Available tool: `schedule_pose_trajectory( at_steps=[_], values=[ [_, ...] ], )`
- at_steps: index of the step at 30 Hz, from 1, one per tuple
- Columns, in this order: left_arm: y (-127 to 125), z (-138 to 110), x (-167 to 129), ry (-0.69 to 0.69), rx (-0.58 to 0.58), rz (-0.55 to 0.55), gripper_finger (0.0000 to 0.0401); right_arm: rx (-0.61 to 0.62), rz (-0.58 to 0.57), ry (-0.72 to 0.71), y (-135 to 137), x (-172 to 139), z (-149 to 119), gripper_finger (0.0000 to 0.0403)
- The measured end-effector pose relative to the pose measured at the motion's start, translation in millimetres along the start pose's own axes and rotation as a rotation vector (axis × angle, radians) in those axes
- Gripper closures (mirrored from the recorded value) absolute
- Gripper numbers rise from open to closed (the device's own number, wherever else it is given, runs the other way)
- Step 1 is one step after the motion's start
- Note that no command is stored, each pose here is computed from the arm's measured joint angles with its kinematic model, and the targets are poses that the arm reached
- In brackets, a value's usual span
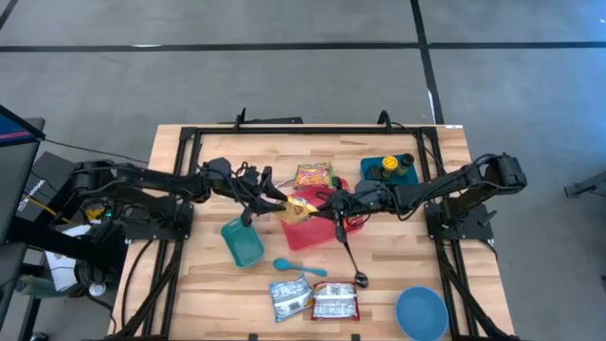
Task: Pick & Place Food Item
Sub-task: Put the yellow noodle pack into the red bin
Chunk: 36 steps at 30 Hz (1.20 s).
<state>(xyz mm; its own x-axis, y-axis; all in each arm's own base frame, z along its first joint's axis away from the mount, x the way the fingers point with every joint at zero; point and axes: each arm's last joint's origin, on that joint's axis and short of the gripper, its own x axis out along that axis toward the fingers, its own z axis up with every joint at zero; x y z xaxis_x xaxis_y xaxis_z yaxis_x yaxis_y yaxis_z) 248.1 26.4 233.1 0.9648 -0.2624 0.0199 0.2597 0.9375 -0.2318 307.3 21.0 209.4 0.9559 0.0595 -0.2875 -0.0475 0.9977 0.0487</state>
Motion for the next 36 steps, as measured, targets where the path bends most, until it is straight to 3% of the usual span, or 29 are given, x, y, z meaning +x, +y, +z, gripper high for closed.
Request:
schedule_pose_trajectory(
  at_steps=[10, 17, 36],
  values=[
    [-12.0, 15.7, -18.4, 0.009, 0.002, 0.013, 0.0274, 0.103, -0.09, 0.058, -2.2, -10.0, 1.0, 0.0402],
    [-11.7, 9.7, -21.7, 0.028, 0.014, 0.028, 0.0281, 0.119, -0.175, 0.058, 5.8, -23.4, 7.9, 0.0402],
    [-11.5, 10.5, -21.7, 0.017, 0.018, 0.042, 0.0284, 0.46, -0.473, 0.087, 26.8, -49.2, -0.7, 0.0403]
  ],
)
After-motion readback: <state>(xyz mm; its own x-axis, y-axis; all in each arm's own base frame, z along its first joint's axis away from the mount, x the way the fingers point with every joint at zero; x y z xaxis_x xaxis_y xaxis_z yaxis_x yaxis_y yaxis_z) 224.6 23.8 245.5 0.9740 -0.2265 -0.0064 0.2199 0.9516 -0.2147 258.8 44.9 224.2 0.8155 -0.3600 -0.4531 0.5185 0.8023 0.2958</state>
